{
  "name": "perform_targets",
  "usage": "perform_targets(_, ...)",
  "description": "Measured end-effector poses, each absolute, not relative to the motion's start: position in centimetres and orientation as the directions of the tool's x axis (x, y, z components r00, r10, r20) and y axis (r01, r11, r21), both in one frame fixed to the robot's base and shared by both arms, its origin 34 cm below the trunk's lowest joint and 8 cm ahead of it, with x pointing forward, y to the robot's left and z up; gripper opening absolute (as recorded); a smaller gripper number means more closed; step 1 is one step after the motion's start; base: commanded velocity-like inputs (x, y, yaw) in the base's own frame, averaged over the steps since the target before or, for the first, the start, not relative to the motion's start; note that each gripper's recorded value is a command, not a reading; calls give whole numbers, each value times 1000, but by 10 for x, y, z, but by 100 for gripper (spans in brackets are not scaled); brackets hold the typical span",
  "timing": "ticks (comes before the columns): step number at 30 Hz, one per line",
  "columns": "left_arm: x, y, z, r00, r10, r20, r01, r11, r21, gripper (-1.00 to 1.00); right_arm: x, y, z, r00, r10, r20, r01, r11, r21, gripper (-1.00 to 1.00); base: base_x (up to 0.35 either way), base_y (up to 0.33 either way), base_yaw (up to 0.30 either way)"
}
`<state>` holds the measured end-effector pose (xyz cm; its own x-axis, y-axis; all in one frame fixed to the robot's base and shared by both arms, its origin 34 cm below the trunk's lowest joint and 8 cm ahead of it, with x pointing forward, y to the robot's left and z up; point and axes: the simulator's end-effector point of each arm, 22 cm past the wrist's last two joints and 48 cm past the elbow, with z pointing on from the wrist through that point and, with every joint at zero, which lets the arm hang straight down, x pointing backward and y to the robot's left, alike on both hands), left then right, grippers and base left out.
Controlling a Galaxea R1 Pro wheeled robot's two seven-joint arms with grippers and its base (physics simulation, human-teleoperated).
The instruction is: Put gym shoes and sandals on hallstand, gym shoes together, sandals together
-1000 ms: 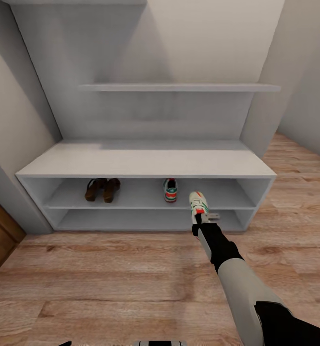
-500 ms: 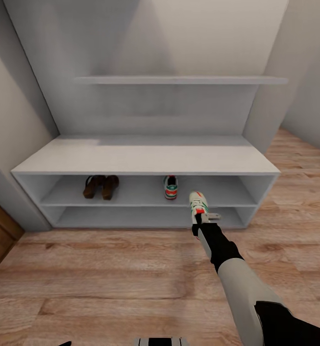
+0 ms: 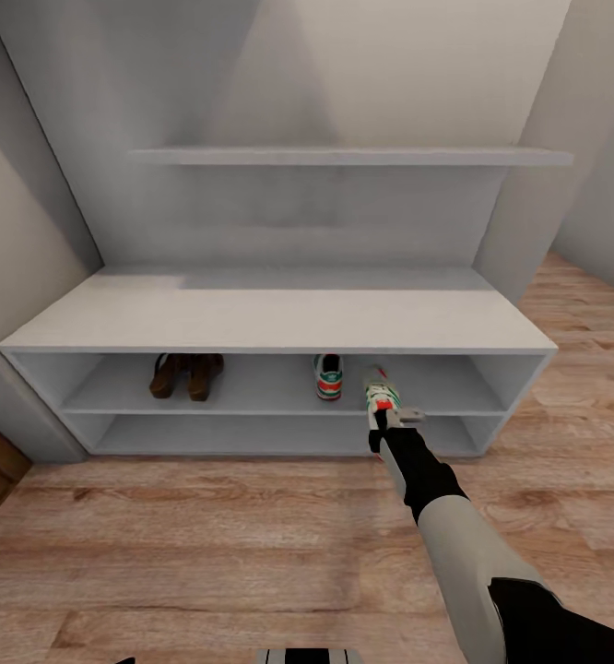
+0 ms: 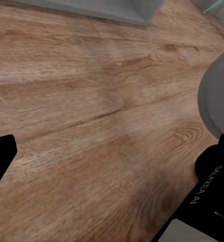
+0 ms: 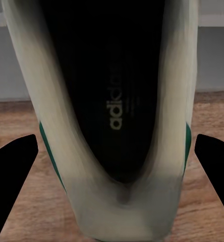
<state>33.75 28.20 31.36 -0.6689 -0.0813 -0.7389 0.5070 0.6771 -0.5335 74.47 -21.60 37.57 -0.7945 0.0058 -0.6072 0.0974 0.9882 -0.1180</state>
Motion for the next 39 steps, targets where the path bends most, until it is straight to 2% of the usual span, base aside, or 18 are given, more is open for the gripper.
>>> perform_targets(12,337,282,313,-672,-85,-736,502,678,-537,100,744,-216,375,-796,6,-605,96,988,-117,-100,173,0,62)
perform_targets(39,336,282,312,-673,-85,-735,501,678,-537,100,746,-217,377,-793,8,-609,100,988,-118,-100,132,0,2)
